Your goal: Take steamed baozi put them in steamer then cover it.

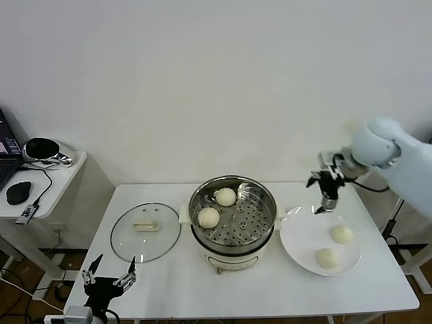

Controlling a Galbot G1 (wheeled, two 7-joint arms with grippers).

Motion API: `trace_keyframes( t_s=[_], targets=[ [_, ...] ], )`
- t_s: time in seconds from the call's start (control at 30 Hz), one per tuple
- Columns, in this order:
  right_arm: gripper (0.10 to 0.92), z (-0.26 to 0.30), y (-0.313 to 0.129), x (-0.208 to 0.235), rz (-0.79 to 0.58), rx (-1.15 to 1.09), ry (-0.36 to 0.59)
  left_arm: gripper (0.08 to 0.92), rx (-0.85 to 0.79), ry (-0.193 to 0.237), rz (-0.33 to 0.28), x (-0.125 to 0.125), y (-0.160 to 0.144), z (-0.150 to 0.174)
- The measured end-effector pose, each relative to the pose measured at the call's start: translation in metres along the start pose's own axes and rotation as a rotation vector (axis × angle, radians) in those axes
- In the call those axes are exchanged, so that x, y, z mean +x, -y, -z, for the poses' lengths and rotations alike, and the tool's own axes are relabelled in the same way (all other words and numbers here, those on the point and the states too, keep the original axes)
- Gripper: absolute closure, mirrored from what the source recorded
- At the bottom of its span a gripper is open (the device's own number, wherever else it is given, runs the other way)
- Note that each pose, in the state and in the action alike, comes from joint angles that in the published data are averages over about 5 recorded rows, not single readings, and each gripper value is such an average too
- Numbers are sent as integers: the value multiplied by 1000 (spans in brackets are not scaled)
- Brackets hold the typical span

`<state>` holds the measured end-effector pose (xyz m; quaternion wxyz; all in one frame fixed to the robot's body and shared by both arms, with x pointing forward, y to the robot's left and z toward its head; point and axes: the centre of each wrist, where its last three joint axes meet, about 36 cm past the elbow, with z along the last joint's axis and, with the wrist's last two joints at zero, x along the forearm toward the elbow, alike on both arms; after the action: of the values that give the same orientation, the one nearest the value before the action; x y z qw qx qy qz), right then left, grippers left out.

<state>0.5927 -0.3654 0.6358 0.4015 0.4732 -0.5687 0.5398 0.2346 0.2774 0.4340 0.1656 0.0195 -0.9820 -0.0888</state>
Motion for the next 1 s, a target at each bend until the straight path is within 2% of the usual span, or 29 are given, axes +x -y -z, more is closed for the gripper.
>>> trace_keyframes(
  t_s=[0.53,1.0],
  targets=[
    [200,-42,-44,-76,112,-21,-95,177,-1,-13,5,3,3,-2],
    [200,-44,-61,-129,155,-32,-97,177,-13,-27,3,3,2,-7]
  ],
)
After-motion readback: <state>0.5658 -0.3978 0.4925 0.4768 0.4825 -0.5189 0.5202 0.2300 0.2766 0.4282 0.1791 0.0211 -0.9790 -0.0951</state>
